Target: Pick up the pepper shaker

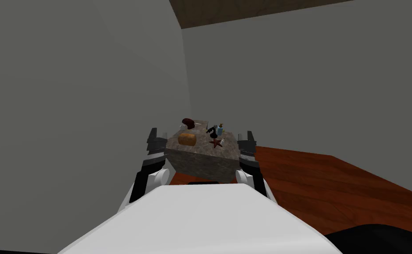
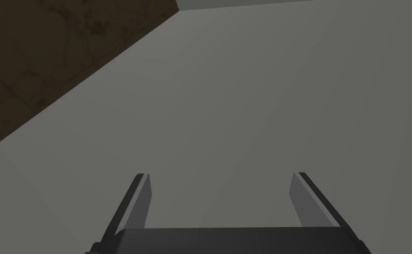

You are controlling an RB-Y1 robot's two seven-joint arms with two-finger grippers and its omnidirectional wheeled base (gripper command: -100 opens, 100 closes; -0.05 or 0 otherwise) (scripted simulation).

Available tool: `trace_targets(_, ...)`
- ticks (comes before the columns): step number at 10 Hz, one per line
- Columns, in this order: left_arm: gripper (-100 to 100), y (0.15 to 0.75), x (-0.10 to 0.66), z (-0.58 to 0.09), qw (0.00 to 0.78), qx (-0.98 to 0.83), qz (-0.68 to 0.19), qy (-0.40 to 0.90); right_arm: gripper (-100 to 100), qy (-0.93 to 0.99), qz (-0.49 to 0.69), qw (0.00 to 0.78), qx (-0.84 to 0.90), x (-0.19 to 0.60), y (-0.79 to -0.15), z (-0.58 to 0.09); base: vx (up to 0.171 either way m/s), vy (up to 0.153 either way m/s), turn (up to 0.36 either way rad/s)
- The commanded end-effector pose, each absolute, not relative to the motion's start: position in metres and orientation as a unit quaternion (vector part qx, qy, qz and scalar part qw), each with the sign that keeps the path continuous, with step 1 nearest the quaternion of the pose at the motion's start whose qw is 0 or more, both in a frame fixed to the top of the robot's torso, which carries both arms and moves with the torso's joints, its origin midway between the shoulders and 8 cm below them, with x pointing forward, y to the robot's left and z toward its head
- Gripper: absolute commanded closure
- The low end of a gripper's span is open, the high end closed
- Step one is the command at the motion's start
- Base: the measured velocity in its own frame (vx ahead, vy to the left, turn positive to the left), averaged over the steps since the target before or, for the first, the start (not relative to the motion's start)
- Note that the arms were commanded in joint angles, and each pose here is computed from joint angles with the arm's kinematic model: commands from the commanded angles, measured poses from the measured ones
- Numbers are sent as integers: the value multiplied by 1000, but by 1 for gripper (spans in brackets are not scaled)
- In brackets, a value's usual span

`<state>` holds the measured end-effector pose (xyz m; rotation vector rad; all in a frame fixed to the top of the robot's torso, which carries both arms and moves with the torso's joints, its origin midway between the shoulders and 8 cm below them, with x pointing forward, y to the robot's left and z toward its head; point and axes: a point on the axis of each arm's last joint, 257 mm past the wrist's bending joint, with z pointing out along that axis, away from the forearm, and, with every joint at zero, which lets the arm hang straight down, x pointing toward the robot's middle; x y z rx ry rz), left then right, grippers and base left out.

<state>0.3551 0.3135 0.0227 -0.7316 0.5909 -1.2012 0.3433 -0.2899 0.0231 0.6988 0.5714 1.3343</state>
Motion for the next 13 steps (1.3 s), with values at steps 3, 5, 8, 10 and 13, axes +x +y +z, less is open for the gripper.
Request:
trace_targets(3,0,314,355,23,723,-331,-544,268,-100,314,582,685,305,347,-290,1,-4,-16,120)
trace_targets(5,0,314,355,23,723,-331,-544,268,-100,356,564,676,313,347,-296,-22,-9,-38,199)
trace_targets(8,0,314,355,23,723,-331,-544,268,-100,422,526,656,338,342,-313,-68,-26,-52,269)
trace_targets(10,0,314,355,23,723,-331,-544,268,-100,444,510,648,350,338,-321,-85,-27,-45,209)
trace_targets(13,0,314,355,23,723,-331,-544,268,-100,505,458,619,389,320,-350,-137,-30,-40,333)
